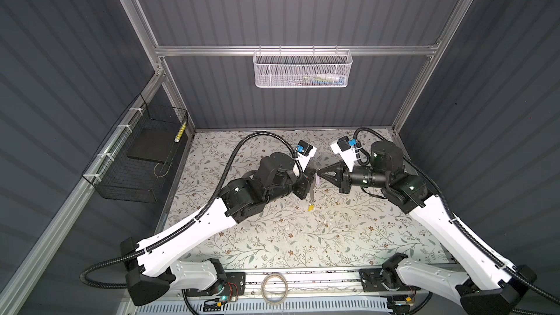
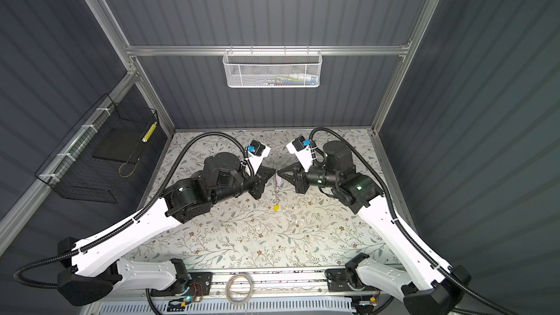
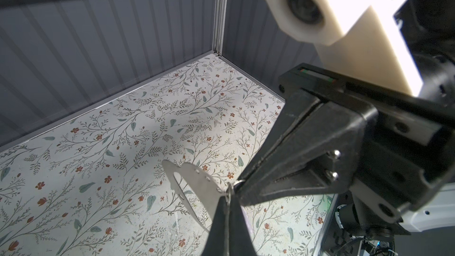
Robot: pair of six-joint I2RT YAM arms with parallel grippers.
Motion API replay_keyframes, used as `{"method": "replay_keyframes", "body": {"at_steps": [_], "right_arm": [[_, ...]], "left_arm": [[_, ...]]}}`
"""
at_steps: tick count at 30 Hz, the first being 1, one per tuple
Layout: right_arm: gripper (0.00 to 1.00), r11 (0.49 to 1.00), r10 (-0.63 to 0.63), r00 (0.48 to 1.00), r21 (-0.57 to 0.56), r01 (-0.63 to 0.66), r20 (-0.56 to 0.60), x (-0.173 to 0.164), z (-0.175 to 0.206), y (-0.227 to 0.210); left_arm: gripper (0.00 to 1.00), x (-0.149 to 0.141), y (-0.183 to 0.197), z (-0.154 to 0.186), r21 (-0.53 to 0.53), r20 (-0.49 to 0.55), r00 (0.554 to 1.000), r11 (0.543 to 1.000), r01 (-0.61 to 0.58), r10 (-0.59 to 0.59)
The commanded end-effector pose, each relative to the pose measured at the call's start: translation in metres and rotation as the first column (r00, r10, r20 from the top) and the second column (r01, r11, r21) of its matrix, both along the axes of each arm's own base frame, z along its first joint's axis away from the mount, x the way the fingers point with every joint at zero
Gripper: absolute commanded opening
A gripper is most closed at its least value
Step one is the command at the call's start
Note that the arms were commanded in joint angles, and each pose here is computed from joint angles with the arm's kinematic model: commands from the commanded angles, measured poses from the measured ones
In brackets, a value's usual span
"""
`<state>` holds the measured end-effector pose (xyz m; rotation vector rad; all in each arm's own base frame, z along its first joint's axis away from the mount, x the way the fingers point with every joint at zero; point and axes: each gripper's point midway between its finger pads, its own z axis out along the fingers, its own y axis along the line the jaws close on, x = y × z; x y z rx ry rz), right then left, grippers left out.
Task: Attach keys to a key ring
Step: Insert the key into the keyring.
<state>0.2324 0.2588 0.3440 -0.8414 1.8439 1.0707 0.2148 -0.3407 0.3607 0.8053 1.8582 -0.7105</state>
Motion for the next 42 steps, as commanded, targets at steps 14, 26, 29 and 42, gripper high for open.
{"method": "replay_keyframes", "body": {"at_steps": [14,26,29,42], "right_arm": [[0.00,0.993,-0.119,0.993,0.016,0.119,-0.005,0.018,0.019,-0.012],[0.00,0.985,-0.173,0.983,-0.007,0.173,-0.058,0.025,0.014,-0.019],[0.00,0.986,-0.170,0.983,-0.013,0.169,-0.069,0.025,0.013,-0.018],[0.00,0.983,-0.184,0.972,-0.052,0.178,-0.145,0.030,0.000,-0.015]], "left_arm": [[0.00,-0.020,-0.003,0.011,-0.031,0.049,0.996,0.996,0.082,-0.080],[0.00,-0.022,0.000,0.014,-0.041,0.067,0.995,0.996,0.081,-0.078],[0.00,-0.022,0.000,0.015,-0.044,0.069,0.994,0.995,0.084,-0.081],[0.00,-0.029,0.002,0.027,-0.096,0.134,0.986,0.989,0.116,-0.103]]}}
